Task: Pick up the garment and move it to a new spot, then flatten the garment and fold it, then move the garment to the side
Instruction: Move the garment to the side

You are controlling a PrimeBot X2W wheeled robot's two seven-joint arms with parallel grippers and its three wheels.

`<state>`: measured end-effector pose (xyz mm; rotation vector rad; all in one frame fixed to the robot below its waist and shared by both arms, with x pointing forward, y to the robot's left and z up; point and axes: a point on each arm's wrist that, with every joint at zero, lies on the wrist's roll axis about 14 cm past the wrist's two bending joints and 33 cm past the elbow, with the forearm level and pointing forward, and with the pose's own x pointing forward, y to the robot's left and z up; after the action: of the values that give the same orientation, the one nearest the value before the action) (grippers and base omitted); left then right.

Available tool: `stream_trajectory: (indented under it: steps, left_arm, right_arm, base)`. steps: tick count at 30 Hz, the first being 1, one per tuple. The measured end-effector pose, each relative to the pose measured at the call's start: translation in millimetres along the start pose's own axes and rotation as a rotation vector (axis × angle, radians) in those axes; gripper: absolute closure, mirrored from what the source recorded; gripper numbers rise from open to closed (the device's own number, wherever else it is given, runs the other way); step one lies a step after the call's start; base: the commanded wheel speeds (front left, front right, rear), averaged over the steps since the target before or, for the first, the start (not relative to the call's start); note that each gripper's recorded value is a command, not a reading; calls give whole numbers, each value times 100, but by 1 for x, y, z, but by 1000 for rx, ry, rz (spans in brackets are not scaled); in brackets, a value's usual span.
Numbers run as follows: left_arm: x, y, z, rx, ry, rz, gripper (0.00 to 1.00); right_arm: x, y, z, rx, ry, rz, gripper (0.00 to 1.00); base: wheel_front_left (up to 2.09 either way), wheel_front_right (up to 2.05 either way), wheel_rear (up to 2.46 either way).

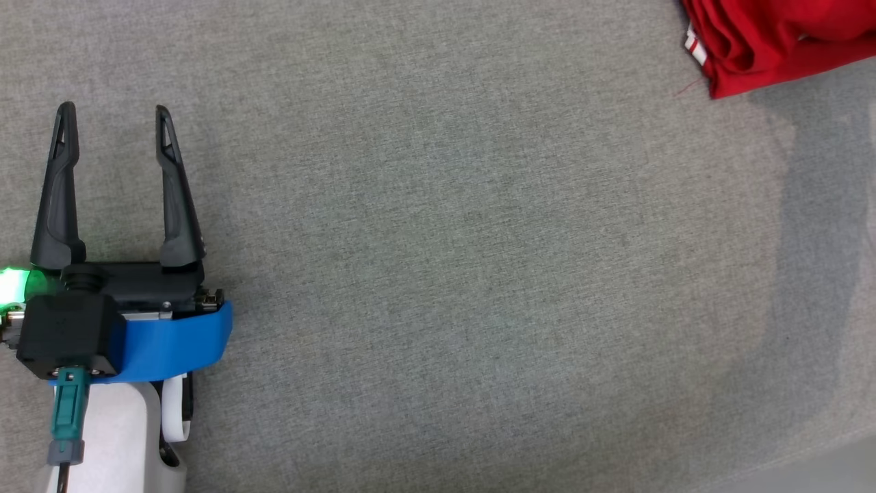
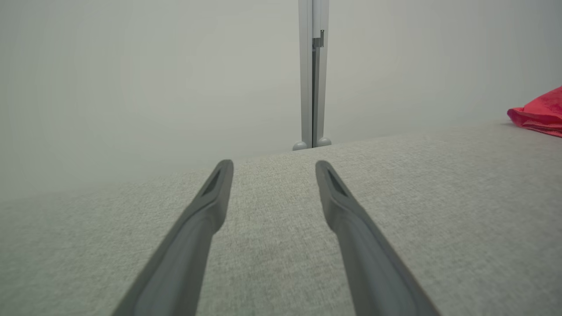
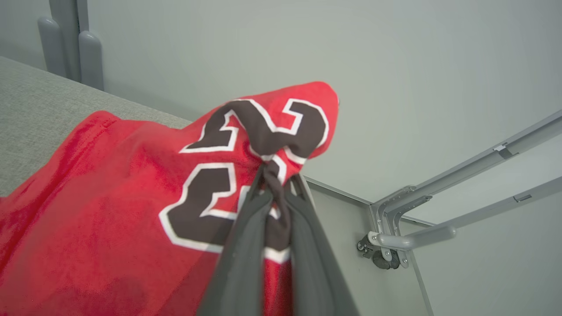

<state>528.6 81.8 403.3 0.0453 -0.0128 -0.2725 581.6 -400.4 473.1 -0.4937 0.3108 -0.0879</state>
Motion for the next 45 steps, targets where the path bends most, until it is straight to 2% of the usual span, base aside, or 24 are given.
stream_trajectory:
  steps: [2,3,4,5,12,16,22,30,40,45]
  left_arm:
    - [-1,2,-1,1,3,3,0]
    - [-1,3,-2,2,5,6,0]
    - [-2,4,-3,4,7,9,0]
    - [-2,6,-3,5,8,13,0]
    - [-11,19,7,9,1,64,0]
    - [-25,27,17,10,1,99,0]
    - [-56,42,31,10,19,161,0]
    - [-101,61,44,13,47,240,0]
    - [-148,70,63,0,39,303,0]
    - [-165,71,65,-4,44,313,0]
  right_arm:
    - [5,-1,-3,-4,22,-8,100]
    - [7,0,-5,-9,33,-9,71]
    - [10,1,-6,-8,37,-11,31]
    - [12,2,-7,-7,42,-11,0]
    - [12,-14,4,-18,19,-63,0]
    - [7,-11,27,19,-45,-61,0]
    - [-13,18,85,125,-243,1,0]
    - [-63,94,127,275,-419,143,0]
    - [-134,168,100,452,-401,246,0]
    - [-164,183,83,498,-376,255,0]
  base:
    - [0,0,0]
    - [0,0,0]
    - [0,0,0]
    - [0,0,0]
    - [0,0,0]
    - [0,0,0]
    - [0,0,0]
    - [0,0,0]
    - [0,0,0]
    - [0,0,0]
